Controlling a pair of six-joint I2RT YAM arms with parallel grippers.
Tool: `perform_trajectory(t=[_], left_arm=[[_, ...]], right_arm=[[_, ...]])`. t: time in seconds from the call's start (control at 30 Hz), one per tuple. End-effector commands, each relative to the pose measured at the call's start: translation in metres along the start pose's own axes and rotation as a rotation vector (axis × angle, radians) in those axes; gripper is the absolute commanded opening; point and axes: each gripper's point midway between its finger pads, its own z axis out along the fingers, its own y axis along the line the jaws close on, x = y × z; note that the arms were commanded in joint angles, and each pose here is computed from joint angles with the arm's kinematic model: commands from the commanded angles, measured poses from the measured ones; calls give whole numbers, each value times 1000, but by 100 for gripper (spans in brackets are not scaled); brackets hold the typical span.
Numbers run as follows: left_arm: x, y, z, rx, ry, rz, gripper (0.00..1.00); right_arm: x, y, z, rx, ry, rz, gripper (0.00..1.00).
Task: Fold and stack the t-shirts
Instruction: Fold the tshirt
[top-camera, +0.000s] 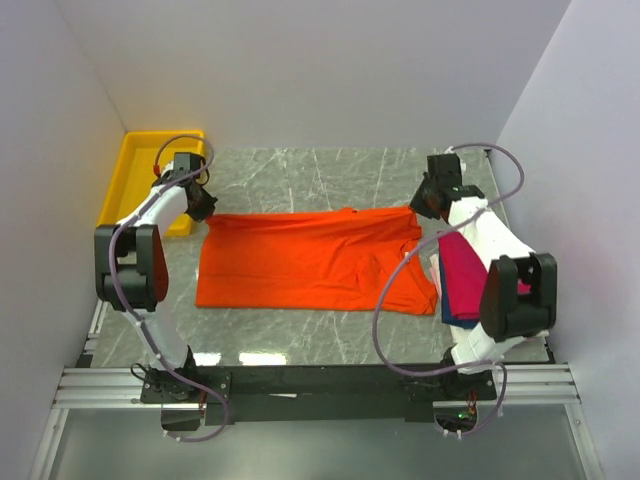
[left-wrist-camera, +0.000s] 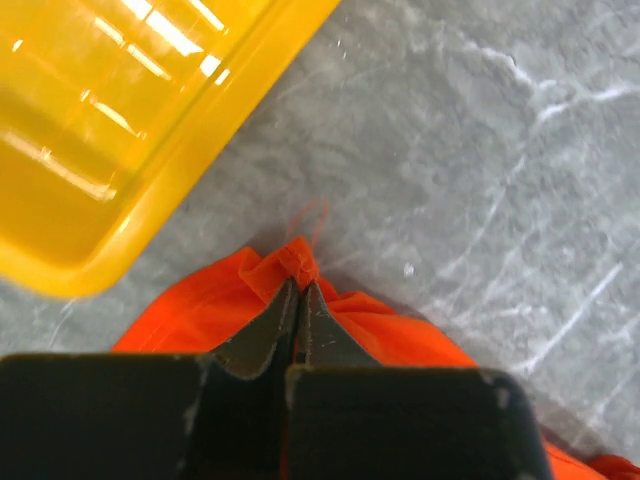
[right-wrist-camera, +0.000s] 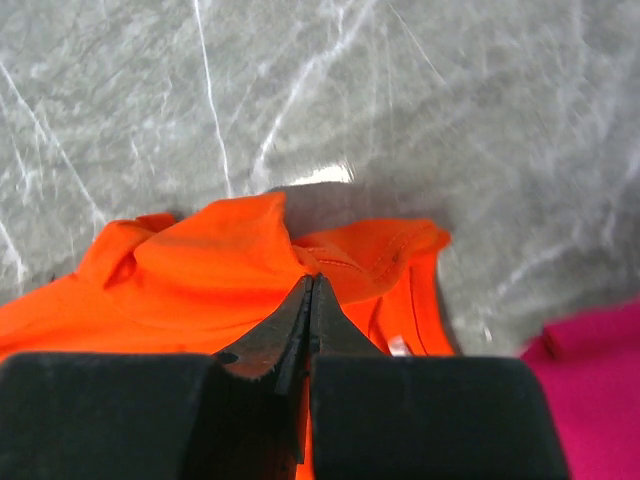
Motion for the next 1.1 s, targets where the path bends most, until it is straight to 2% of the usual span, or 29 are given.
perform_trajectory(t=[0.0, 0.1, 0.3, 0.67, 0.83, 1.07], left_arm=[[-10, -7, -22, 70, -47, -42, 1], [-2, 17, -23, 40, -33, -73, 1], [11, 36, -32, 45, -22, -114, 1], [29, 49, -39, 74, 11, -121, 1], [42, 58, -38, 68, 29, -119, 1], [27, 58, -41, 81, 14, -136, 1]], right_arm=[[-1, -9, -19, -1, -50, 30, 0], [16, -16, -27, -11, -27, 38, 0], [47, -29, -39, -31, 4, 51, 0], [86, -47, -35, -17, 62, 60, 0], [89, -50, -37, -16, 49, 79, 0], [76, -44, -41, -20, 35, 76, 0]])
